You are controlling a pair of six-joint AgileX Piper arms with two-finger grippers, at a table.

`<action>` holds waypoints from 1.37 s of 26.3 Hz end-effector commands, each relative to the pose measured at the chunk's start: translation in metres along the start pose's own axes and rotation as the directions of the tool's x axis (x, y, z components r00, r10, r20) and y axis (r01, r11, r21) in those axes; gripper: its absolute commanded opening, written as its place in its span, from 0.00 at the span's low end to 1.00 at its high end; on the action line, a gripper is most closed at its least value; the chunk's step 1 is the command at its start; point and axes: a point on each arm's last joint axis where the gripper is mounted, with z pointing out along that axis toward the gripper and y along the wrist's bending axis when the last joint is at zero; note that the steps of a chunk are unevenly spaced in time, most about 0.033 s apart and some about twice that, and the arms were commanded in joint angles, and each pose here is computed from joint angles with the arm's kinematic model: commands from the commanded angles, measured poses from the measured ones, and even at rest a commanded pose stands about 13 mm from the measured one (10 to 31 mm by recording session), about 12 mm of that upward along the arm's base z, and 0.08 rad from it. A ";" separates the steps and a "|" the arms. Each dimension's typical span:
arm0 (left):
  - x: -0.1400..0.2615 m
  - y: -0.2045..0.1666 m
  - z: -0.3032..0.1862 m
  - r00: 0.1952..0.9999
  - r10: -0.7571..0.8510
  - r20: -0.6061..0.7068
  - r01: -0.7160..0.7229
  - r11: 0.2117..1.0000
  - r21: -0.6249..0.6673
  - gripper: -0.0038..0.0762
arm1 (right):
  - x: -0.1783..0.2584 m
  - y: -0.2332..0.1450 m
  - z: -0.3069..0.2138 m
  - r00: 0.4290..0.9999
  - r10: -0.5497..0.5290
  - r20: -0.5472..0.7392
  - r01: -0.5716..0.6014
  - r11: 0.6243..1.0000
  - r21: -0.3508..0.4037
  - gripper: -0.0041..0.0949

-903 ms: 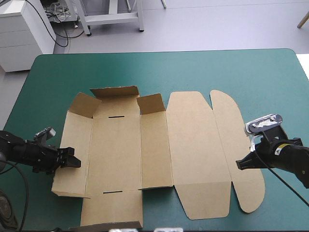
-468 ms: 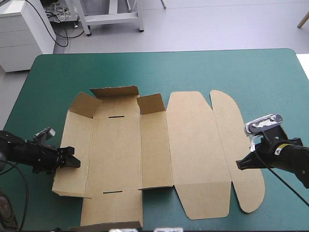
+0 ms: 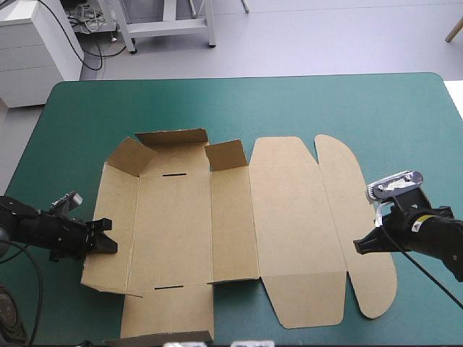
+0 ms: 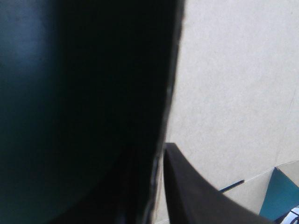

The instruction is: Fold the box

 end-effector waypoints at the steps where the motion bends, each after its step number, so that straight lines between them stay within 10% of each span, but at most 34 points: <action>1: 0.002 -0.013 -0.007 1.000 -0.006 -0.017 0.007 0.997 0.076 0.04 | -0.008 -0.002 -0.008 0.997 0.001 0.074 -0.002 1.000 0.022 0.03; 16: 0.000 -0.020 -0.006 0.988 0.151 0.012 -0.152 0.985 0.083 0.04 | -0.009 -0.003 -0.008 0.997 -0.001 0.081 -0.001 1.000 0.026 0.03; 26: -0.038 -0.093 -0.014 0.902 0.425 0.071 -0.416 0.902 -0.113 0.04 | -0.016 -0.005 -0.017 0.993 -0.012 0.113 0.007 0.999 0.046 0.03; 36: -0.054 -0.203 -0.084 0.597 0.796 0.105 -0.684 0.573 -0.451 0.04 | -0.047 -0.013 -0.057 0.952 -0.054 0.300 0.015 0.991 0.133 0.03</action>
